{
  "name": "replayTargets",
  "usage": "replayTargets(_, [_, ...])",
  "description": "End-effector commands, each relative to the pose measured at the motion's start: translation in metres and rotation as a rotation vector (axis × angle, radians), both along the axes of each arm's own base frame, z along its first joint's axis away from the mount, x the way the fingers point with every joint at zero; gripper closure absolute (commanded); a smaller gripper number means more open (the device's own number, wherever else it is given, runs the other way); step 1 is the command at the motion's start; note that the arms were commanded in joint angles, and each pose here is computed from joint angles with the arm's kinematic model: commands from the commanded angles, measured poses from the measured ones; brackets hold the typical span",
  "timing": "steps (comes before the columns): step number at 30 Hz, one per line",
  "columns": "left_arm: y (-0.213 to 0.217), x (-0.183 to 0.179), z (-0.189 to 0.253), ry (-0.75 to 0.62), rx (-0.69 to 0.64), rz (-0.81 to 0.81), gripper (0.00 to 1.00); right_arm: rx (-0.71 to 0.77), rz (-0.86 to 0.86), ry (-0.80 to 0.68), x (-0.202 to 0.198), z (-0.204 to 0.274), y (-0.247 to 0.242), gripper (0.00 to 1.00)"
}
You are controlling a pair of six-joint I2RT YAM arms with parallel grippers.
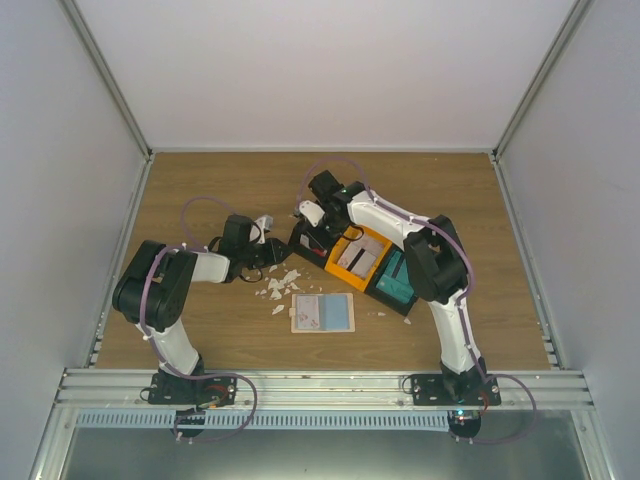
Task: Put the credit cards into the card holder
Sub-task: Pick up the credit card from the storage box.
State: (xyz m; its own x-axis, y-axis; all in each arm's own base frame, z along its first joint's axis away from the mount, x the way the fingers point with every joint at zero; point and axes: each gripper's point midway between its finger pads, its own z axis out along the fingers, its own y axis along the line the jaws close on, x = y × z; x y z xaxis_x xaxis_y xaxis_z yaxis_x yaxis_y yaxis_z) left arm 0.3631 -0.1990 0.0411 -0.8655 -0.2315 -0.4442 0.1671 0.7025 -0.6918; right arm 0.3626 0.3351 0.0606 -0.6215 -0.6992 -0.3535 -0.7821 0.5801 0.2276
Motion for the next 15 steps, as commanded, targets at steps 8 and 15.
replayTargets(8, [-0.004, 0.008, 0.039, -0.121, -0.027, -0.002, 0.74, 0.155, -0.134, -0.204, 0.034, 0.093, 0.004, 0.99])
replayTargets(15, [0.004, -0.003, 0.103, -0.264, -0.055, 0.034, 0.66, 0.325, -0.234, -0.217, 0.016, 0.151, -0.005, 0.99])
